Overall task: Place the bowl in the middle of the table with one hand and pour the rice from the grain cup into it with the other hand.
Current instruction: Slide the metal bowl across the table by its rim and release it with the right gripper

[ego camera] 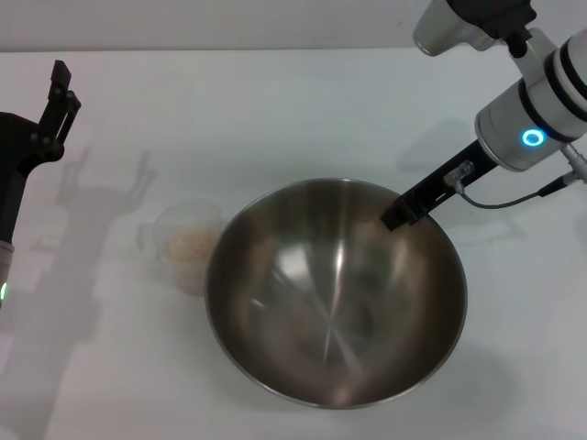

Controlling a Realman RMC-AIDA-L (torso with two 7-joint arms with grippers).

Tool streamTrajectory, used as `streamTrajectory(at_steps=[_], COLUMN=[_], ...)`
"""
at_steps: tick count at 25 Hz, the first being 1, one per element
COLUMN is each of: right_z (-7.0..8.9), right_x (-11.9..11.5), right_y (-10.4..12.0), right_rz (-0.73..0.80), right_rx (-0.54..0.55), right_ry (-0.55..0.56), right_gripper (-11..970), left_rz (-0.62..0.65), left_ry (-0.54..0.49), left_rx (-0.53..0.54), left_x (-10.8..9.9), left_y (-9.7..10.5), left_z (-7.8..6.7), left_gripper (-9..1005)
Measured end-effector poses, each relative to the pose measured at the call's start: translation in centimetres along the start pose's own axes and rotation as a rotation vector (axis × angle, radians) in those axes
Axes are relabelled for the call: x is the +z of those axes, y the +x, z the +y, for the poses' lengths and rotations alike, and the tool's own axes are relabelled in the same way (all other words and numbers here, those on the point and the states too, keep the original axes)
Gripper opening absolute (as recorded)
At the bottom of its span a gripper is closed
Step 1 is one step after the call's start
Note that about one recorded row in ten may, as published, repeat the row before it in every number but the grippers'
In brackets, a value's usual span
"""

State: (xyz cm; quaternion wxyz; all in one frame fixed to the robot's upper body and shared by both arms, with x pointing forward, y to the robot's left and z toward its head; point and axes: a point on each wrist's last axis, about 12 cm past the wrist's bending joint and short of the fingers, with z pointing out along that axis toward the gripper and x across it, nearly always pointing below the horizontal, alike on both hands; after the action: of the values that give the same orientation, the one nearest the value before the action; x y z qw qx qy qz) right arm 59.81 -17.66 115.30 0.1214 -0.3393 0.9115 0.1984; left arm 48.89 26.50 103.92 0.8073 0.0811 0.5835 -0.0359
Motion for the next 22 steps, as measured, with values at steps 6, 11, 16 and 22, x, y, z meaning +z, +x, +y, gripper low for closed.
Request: streamTrajectory(at_steps=[6, 11, 16, 22], right_z=[0.1, 0.2, 0.6, 1.8], right_x=[0.0, 0.1, -0.2, -2.0], right_y=[-0.3, -0.4, -0.9, -2.7], right_rz=[0.009, 0.027, 0.03, -0.044], right_rx=[-0.005, -0.012, -0.055, -0.144], right_ry=[0.0, 0.001, 0.03, 0.079], right_gripper=[27, 93, 176, 416], left_rz=[-0.004, -0.009, -0.012, -0.014], left_ry=[-0.005, -0.006, -0.008, -0.009], left_rx=[0.0, 0.0, 0.0, 0.0], left_x=[0.0, 0.0, 0.0, 0.0], left_y=[0.0, -0.1, -0.1, -0.2], left_z=[0.1, 0.1, 0.1, 0.1], left_gripper=[809, 808, 807, 807])
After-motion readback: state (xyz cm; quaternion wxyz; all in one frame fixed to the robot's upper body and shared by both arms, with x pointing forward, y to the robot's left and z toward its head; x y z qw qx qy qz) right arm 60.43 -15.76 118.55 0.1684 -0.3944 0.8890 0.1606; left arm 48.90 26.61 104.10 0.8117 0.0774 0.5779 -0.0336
